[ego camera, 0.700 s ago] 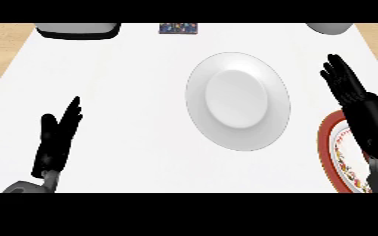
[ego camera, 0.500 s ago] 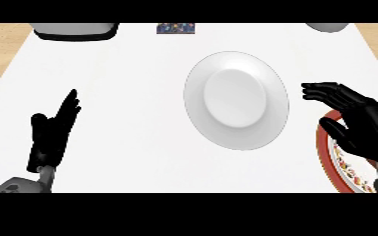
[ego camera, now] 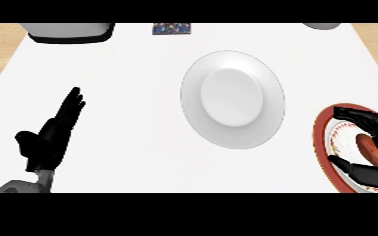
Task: Pick the sweet potato from the plate and place it in the plate
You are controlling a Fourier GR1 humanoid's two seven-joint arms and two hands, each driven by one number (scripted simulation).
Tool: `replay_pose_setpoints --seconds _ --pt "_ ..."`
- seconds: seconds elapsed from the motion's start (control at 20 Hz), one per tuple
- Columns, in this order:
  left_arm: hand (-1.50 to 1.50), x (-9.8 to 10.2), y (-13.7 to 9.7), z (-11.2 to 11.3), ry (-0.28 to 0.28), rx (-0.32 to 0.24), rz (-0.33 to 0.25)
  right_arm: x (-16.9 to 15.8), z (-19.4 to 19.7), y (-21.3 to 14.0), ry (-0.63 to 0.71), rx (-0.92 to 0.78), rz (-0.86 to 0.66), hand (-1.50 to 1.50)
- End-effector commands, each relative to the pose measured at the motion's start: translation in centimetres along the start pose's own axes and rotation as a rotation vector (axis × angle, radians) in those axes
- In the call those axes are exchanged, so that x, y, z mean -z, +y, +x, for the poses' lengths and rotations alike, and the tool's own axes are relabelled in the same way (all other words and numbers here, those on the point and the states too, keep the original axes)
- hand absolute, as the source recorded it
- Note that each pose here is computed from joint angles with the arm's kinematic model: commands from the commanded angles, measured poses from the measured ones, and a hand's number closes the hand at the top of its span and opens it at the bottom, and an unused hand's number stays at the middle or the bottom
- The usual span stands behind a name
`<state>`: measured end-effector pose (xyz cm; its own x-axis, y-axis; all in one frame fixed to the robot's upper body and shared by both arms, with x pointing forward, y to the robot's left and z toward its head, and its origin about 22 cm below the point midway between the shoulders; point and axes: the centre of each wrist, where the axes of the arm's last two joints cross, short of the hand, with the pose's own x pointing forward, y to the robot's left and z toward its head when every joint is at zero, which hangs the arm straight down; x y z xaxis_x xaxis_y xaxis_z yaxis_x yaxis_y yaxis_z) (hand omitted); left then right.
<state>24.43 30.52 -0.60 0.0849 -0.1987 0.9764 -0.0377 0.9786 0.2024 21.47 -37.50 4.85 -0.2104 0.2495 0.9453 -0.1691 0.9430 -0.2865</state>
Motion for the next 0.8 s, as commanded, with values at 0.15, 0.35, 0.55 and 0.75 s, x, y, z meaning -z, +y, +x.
replay_pose_setpoints --seconds 0.15,0.35,0.55,0.75 --pt "0.00 1.3 -0.8 0.9 -0.046 -0.013 -0.035 -4.7 -3.0 -3.9 -0.091 -0.112 -0.077 -1.50" --pt "0.00 0.0 -0.4 -2.1 -0.031 -0.032 -0.028 -8.1 -0.2 -6.6 -0.079 -0.171 -0.112 -1.50" --pt "0.00 0.5 -2.1 -1.5 -0.042 -0.018 -0.025 -8.4 2.3 -11.3 0.043 -0.359 -0.061 -1.50" --pt "0.00 1.1 0.3 -0.1 -0.042 -0.003 -0.027 -7.3 4.7 -12.8 0.179 -0.543 0.054 -1.50"
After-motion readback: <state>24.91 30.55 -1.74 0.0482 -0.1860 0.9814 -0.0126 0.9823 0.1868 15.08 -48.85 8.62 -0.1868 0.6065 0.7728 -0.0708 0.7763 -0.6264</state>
